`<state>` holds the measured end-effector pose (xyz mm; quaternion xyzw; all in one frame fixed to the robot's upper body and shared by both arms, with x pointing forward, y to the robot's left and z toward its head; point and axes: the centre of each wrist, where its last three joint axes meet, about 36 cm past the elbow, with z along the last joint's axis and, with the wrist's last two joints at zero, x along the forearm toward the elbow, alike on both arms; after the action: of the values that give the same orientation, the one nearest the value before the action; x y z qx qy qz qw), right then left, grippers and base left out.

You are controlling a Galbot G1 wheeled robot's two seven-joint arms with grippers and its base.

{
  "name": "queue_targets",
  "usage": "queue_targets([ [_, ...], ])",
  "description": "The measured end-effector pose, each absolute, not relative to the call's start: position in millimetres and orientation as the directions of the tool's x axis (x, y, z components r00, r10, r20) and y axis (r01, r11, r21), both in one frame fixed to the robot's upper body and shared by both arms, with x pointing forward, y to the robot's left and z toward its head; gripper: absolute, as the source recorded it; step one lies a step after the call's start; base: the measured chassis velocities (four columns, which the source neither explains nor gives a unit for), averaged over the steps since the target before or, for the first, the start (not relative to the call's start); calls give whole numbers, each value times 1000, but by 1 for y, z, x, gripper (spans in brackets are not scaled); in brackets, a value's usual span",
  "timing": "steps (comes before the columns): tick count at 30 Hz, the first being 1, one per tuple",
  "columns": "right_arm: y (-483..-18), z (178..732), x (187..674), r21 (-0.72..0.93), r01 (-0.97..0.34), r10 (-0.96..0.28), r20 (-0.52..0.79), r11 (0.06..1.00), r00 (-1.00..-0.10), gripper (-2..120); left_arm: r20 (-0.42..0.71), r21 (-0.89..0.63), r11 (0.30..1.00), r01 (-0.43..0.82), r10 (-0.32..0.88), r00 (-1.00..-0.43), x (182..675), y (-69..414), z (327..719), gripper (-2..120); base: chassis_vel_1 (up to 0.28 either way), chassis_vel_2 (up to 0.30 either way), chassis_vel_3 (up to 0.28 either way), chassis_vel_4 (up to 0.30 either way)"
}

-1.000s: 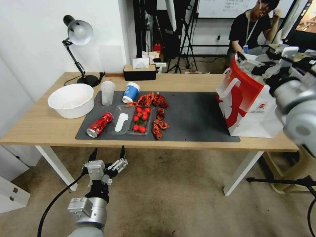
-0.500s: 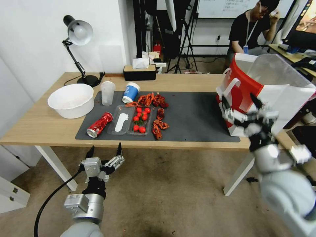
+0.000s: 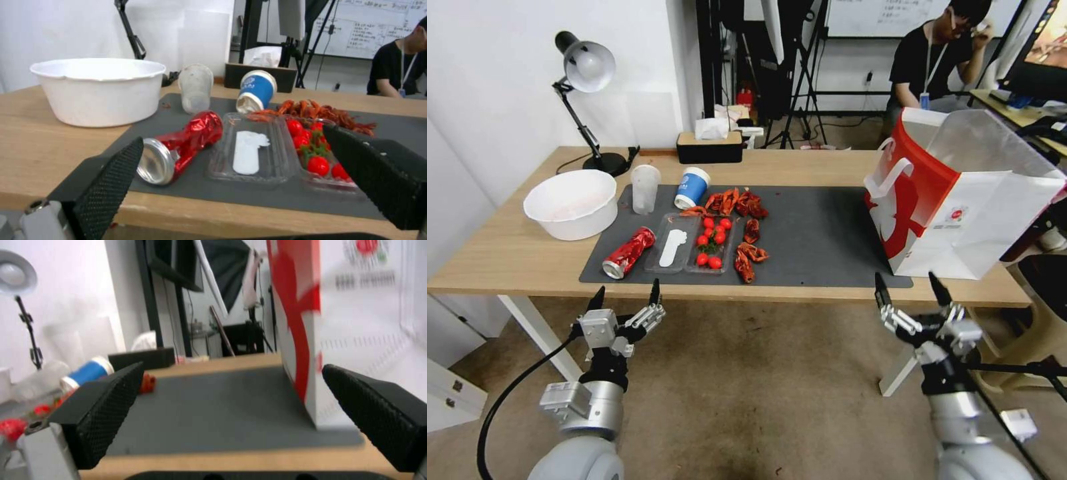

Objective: Pick up the trash from the table and place it into the takeout bag.

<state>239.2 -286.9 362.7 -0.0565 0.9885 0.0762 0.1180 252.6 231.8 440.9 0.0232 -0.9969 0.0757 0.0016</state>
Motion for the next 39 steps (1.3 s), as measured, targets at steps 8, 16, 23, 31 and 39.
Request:
queue_targets([
  [8,-286,344,235,172,-110,-75,-200,979,-977,100,5,-147,988,-54,-54,-999,259,240,444,100,0,0,0,0],
  [16,-286,336,233,190,-99,-65,-178,977,-982,100,7,-144,988,-56,-56,-998,262,243,444,100,0,0,0,0],
  [23,-286,329,230,199,-90,-57,-164,976,-985,100,13,-146,988,-53,-52,-999,265,243,441,100,0,0,0,0],
  [31,-285,326,228,201,-89,-57,-159,976,-986,100,20,-131,990,-52,-50,-999,270,248,434,100,0,0,0,0],
  [39,-274,324,229,204,-126,-94,-161,971,-983,100,-13,18,999,39,39,-999,300,287,437,100,0,0,0,0],
])
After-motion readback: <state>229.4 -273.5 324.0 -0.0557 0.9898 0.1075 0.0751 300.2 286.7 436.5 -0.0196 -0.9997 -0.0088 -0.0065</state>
